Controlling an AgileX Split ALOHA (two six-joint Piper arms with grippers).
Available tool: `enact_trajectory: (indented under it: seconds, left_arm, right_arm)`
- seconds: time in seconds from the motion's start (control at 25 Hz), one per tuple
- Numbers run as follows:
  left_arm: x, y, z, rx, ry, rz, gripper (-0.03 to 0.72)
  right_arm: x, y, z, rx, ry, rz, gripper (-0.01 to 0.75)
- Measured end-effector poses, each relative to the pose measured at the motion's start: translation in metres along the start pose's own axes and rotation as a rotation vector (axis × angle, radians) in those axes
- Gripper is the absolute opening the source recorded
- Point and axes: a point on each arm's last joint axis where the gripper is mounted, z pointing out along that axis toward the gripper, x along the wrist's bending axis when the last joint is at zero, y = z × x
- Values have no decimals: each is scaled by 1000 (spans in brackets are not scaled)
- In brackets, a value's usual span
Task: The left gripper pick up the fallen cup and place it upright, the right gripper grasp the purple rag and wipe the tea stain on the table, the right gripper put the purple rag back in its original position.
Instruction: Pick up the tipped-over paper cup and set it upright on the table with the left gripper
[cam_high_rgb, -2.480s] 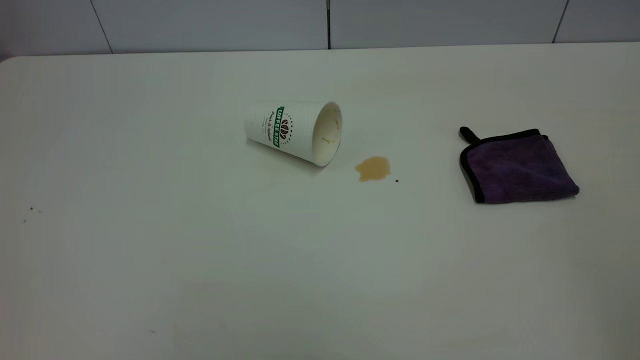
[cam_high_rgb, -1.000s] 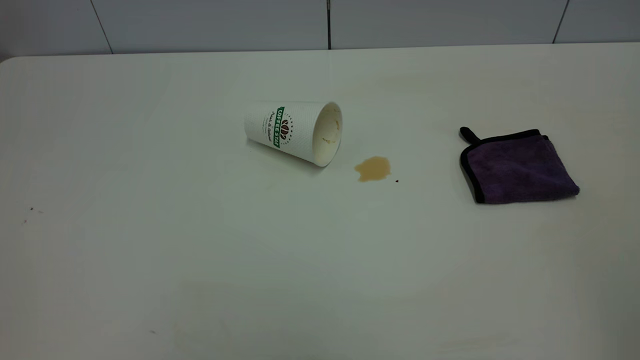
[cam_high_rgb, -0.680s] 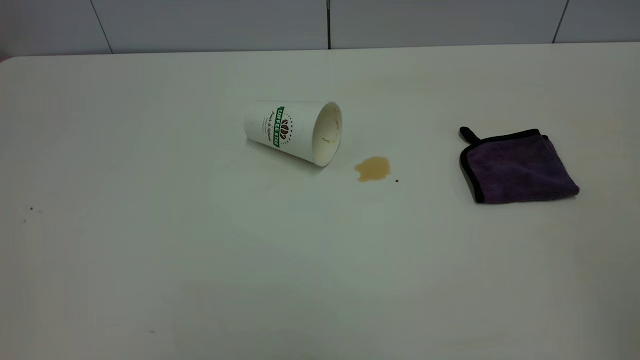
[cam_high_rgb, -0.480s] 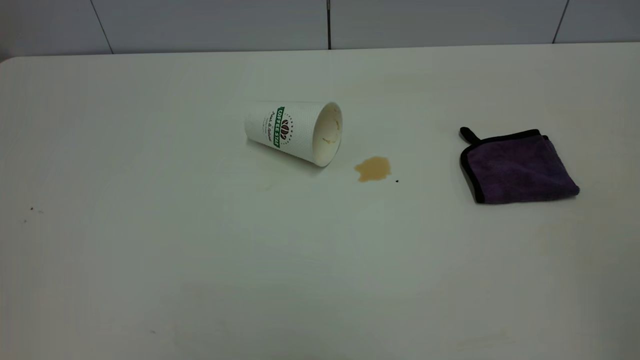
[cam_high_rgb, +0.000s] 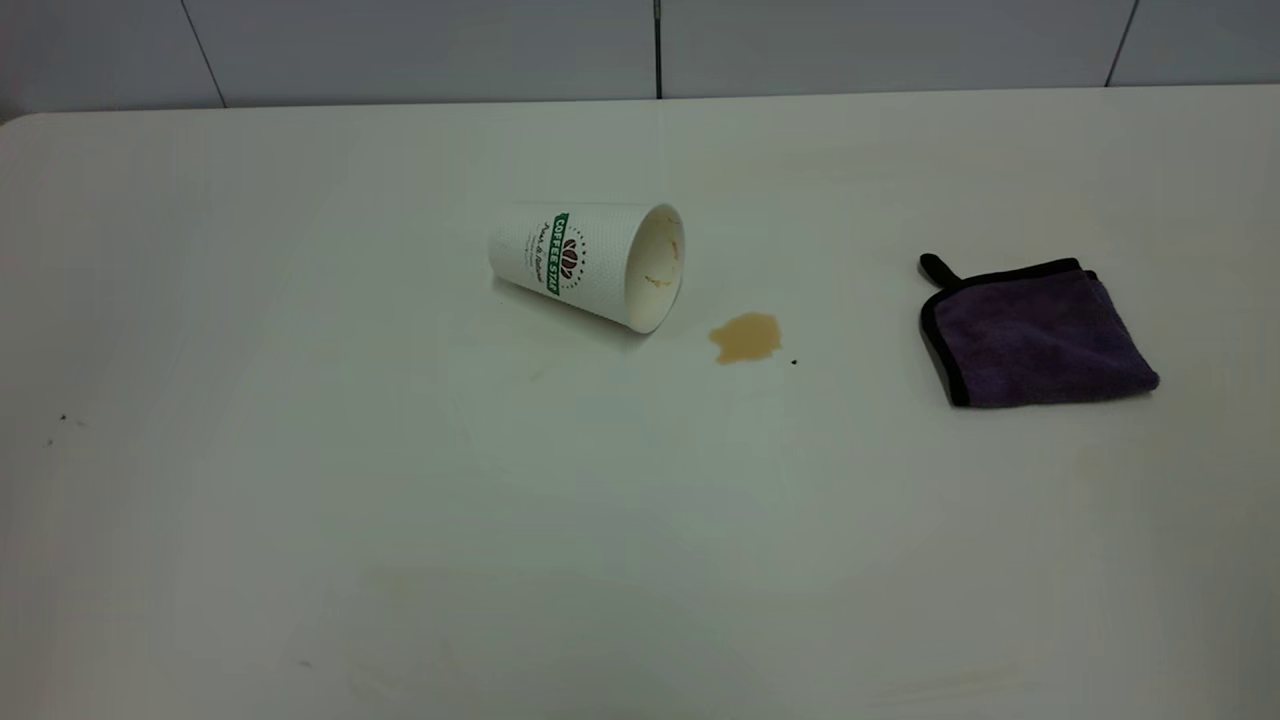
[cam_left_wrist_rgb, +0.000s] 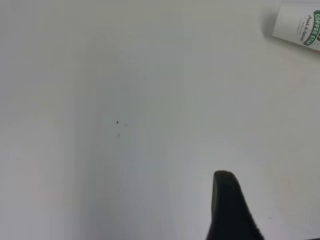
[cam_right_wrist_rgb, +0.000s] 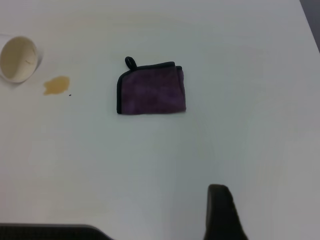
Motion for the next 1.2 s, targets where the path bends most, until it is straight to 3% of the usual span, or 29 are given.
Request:
enact_trajectory:
  seconds: [0.28,0.8,1.0,1.2]
  left_arm:
    - [-16,58,76,175,-70,90,470]
    - [-126,113,193,311,-199,452,445]
    - [-181,112,226,342,-183,614,442]
    - [-229,107,261,350,-62,645,443]
  right_arm:
    - [0,0,0,0,0,0,499]
    - [0,0,0,0,0,0,499]
    - [0,0,0,0,0,0,499]
    - [0,0,0,0,0,0,499]
